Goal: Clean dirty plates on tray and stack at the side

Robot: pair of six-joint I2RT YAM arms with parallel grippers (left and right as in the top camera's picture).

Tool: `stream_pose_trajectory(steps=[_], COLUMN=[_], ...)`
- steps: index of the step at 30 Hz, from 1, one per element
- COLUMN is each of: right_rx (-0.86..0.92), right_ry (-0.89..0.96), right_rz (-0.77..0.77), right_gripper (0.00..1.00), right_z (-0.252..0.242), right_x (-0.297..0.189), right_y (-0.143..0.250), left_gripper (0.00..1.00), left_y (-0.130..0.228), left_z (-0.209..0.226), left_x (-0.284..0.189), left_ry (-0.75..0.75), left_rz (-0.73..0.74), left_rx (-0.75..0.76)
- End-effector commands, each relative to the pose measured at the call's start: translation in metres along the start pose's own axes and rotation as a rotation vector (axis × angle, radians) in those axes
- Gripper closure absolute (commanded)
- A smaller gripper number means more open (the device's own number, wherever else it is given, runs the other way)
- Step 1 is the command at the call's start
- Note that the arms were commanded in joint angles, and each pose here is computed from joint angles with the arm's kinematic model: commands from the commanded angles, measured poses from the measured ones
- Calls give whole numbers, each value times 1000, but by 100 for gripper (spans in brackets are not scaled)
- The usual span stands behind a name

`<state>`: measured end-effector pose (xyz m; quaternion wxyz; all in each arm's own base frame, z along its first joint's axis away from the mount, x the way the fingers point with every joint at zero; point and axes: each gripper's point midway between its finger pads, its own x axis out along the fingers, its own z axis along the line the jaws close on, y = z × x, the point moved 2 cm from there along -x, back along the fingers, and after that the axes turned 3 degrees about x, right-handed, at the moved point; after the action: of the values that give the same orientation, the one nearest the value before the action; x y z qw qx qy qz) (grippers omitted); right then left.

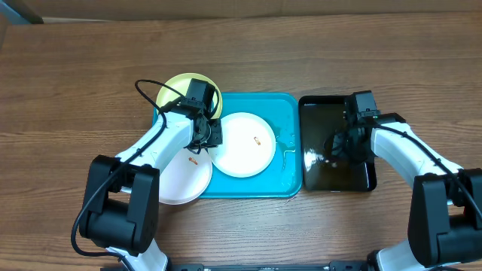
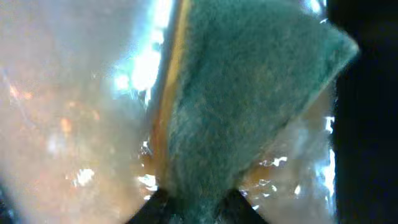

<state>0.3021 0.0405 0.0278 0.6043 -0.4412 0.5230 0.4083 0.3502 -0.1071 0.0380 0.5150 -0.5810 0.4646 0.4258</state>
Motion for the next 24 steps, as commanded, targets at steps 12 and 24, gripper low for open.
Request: stream_pose_trajectory(steps=[12, 24], right_rx=[-1, 64], right_ry=[-52, 44], right_rz=[20, -56], right_gripper=[29, 30], right_z=[13, -1], right_x=[-15, -15], right_y=[-6, -20], left_gripper=[74, 70], left_y=[3, 2], left_z=[-1, -2], left_x=[4, 4], left_ry=[8, 8], left_rz=[14, 12], left_rx=[7, 8])
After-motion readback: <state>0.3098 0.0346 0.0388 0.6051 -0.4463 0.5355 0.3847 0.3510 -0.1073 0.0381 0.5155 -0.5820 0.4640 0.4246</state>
